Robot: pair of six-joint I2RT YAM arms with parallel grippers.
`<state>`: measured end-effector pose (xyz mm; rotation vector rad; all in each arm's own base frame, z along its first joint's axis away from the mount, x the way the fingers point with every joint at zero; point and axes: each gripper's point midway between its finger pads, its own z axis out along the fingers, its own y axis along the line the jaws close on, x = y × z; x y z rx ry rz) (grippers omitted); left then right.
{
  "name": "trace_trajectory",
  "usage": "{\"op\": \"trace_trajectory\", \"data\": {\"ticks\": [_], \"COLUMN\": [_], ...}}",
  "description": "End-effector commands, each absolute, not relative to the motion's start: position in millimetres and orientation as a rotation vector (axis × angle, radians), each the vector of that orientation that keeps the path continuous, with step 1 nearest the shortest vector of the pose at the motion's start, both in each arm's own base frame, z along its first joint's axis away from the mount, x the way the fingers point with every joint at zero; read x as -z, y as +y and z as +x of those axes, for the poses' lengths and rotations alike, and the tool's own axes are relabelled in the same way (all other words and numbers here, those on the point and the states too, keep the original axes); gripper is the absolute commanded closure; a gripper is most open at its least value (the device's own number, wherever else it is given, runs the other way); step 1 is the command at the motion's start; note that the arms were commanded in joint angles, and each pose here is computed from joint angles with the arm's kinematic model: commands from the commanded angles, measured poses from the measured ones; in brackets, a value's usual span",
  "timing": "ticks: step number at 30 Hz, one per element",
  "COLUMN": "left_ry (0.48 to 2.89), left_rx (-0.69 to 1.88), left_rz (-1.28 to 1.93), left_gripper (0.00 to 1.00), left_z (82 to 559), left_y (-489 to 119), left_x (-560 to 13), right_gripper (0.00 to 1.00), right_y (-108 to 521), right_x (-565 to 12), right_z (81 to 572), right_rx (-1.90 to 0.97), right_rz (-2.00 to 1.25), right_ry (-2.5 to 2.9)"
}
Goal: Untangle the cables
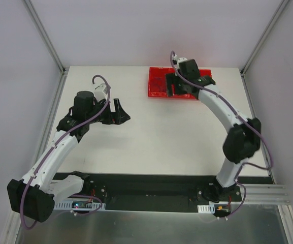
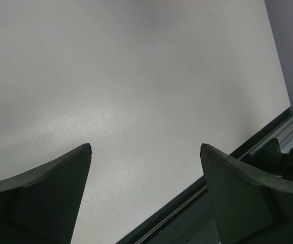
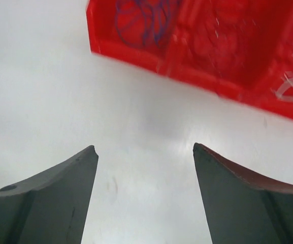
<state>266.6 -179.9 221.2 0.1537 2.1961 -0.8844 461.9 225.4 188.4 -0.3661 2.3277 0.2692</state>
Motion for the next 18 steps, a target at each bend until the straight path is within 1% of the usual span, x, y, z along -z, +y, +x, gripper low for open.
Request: {"op": "trace_trajectory", "data": {"ticks": [1,7,8,13,16,18], "left_ry": [2.111,1.992,1.966,1.856,1.808,1.78], "left_rx": [0.909,0.939,0.943,0.929,0.913,0.898], "left_rz": [0.159,0.141,0.141,0.121,0.11,0.099], "left_gripper": [0.12,0.07,0.06,0.06,0.06,0.06], "left_z": [261.0,252.0,250.1,241.5,235.4,232.3], "left_y": [-177.1,-175.5,-175.1,-167.9,-162.3,-157.8], "left_x": [-238.1,-241.5,-245.7,-258.9,-266.2,-270.3], "right_gripper": [0.18,0.01,0.04,0.04,0.04,0.04], "right_y": [173.3,128.0,122.4,88.8,64.8,74.3], "right_x": [-237.5,-221.4,-218.1,-220.2,-216.8,-219.3], "right_z": [404.7,319.3,307.4,265.2,245.6,234.6], "right_rx": [-0.174,-0.189,-0.198,-0.193,-0.205,-0.296], "right_rz": [-0.252,-0.151,-0.131,-0.005,0.201,0.119], "right_ry": [2.167,2.131,2.123,2.008,1.929,1.876]}}
